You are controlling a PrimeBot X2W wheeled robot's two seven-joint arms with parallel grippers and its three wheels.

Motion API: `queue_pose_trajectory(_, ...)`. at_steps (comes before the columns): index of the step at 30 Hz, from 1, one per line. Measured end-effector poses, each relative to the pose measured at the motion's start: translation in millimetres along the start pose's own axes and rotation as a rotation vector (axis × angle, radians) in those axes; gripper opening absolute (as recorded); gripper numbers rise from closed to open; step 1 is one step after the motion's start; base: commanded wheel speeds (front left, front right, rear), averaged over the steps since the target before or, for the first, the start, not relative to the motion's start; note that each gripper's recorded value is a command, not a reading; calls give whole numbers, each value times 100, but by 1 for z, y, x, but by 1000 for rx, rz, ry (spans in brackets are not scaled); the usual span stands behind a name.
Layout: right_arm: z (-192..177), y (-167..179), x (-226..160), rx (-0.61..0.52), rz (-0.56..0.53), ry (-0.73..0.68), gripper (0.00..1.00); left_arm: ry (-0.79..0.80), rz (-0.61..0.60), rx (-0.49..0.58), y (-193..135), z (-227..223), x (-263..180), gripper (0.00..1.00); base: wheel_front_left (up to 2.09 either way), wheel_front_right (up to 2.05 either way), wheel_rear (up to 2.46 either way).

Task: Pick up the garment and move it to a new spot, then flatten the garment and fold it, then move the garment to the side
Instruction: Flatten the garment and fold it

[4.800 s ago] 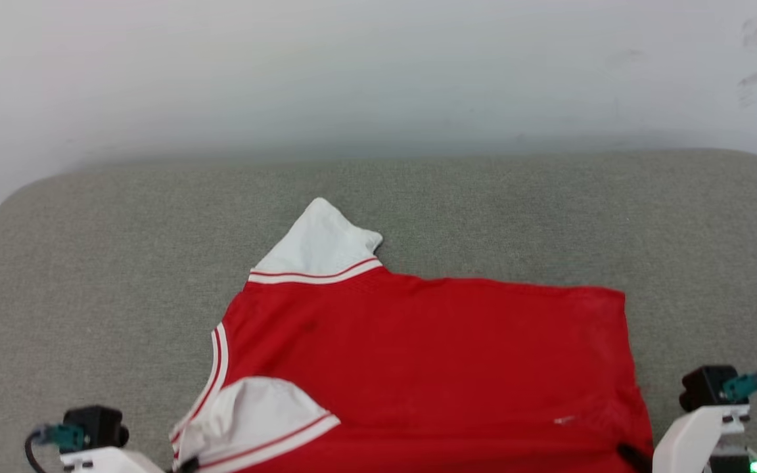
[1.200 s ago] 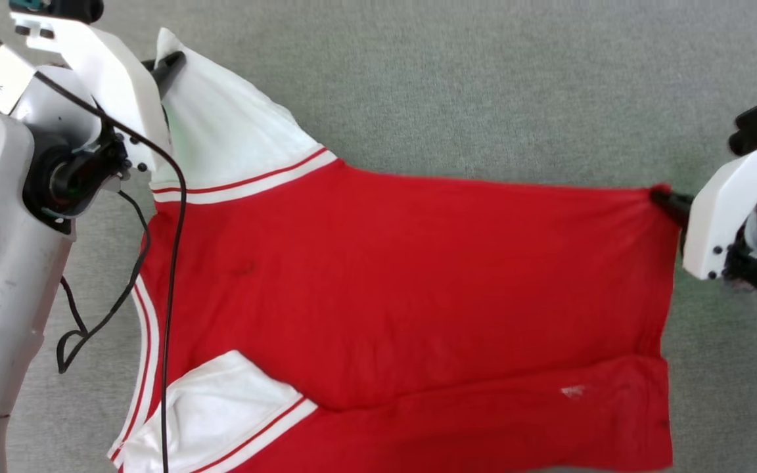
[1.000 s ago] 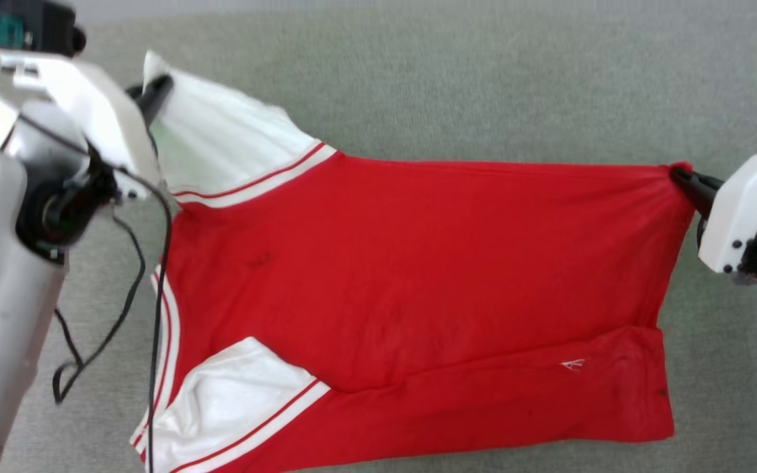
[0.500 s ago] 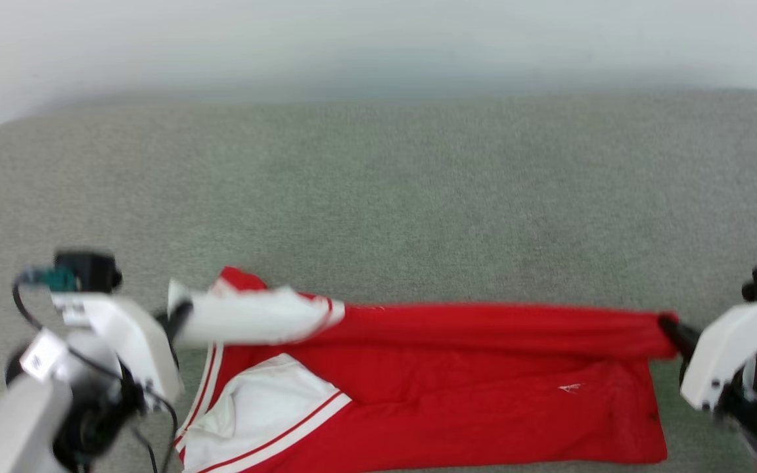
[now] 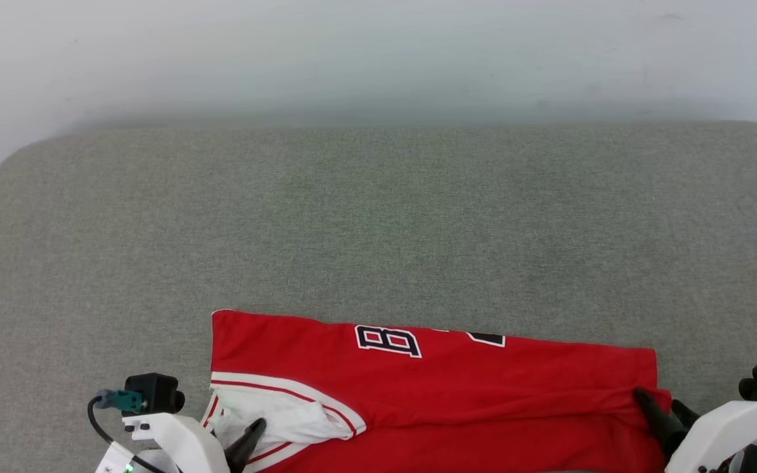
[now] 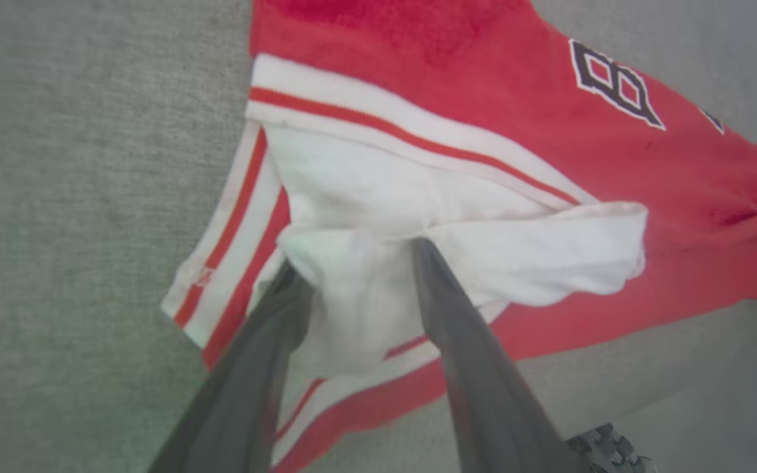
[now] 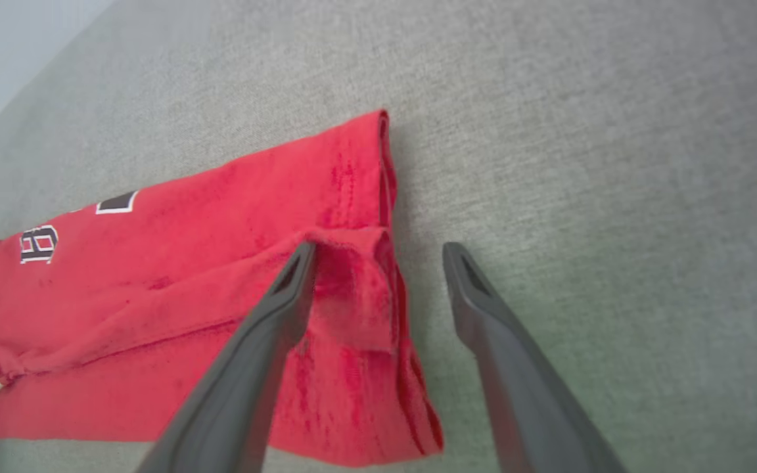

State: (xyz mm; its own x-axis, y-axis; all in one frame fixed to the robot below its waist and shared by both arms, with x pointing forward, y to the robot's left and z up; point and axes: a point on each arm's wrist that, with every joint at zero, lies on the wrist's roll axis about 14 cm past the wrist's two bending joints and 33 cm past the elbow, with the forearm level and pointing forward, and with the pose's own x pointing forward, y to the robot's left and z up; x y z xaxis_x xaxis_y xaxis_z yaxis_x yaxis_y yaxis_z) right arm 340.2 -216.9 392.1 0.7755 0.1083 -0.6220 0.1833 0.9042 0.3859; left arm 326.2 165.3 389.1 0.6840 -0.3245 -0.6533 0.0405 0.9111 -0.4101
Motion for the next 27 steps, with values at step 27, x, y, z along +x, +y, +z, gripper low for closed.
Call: queue_pose_trajectory(27,21,-1,-10,-198,-68,150,100,-898,3,236,-60,151,-68,100,0,0,0)
